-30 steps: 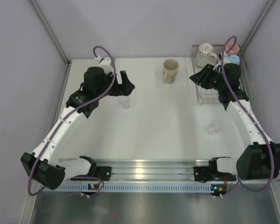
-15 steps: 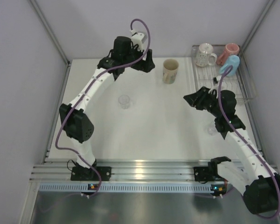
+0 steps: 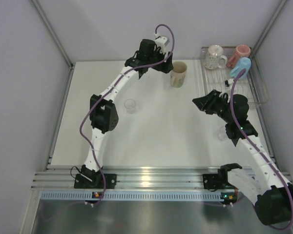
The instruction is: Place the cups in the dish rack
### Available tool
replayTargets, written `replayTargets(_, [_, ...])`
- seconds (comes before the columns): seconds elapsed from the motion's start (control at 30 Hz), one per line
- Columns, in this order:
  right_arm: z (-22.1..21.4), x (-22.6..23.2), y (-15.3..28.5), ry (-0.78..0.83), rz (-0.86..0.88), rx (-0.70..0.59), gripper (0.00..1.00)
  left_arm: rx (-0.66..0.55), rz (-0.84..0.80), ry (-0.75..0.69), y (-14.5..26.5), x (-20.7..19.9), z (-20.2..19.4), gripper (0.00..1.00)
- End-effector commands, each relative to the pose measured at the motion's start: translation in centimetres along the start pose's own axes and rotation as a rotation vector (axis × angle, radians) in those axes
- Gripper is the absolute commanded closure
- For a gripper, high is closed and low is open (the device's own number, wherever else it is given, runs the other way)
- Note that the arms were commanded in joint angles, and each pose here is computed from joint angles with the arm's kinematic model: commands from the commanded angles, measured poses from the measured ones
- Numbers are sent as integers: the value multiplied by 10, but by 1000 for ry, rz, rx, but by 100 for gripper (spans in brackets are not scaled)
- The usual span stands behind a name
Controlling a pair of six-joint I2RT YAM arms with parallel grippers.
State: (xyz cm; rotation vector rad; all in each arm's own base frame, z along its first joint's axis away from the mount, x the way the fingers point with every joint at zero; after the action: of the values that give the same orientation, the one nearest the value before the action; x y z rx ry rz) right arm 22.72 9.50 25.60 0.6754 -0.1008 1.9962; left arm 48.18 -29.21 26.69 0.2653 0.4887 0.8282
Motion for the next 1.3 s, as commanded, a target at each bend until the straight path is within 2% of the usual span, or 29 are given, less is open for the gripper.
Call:
replayTargets(0.0, [16,14,4,35,55,-70,60,-134,-48,15,-11,-16,22,20])
replayTargets(0.13, [16,13,4,44,46,-66,60,-145,-142,-20,-20,-34,16,22])
replayTargets(0.23, [18,14,5,50,43,-64,60,-159,-212,-125,-19,-55,14,23])
replayTargets(0.33, [17,13,5,53,42,-60,60,-185,-232,-160,-19,-68,13,23])
replayTargets(0.7, [17,12,4,56,33,-52,60,-220,-196,-148,-37,-60,4,27])
replayTargets(0.9, [18,11,2,57,20,-53,60,-230,-115,-130,-27,-54,1,30])
replayTargets(1.0, [27,5,-2,25,-80,-97,62,-248,-41,-119,-7,-51,3,31])
replayTargets(1.03, [30,-7,-6,1,-204,-108,62,-238,-23,-112,-1,-51,-1,31])
replayTargets(1.07, [32,-12,-6,-17,-276,-95,63,-289,5,-113,16,-51,5,31])
replayTargets(1.13, [54,-19,-16,-45,-400,-163,63,-307,59,-104,34,-48,2,30])
replayTargets(1.2, [79,-17,-27,-80,-431,-231,63,-343,126,-75,67,-47,3,29])
replayTargets(1.27, [85,-29,-55,-98,-491,-195,63,-362,126,-76,101,-49,1,27])
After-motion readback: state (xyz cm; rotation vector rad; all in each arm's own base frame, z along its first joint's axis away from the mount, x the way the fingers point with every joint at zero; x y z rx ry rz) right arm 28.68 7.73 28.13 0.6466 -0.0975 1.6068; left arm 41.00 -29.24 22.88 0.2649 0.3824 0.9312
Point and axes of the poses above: each gripper's point midway between its finger pads, its own y axis back along the fingers, its own x axis along the line the jaws close on, z = x × y, the point moved 9 cm from there along y, back along the fingers, and after that the axes turned 9 degrees about y, right-handed, at the moved point
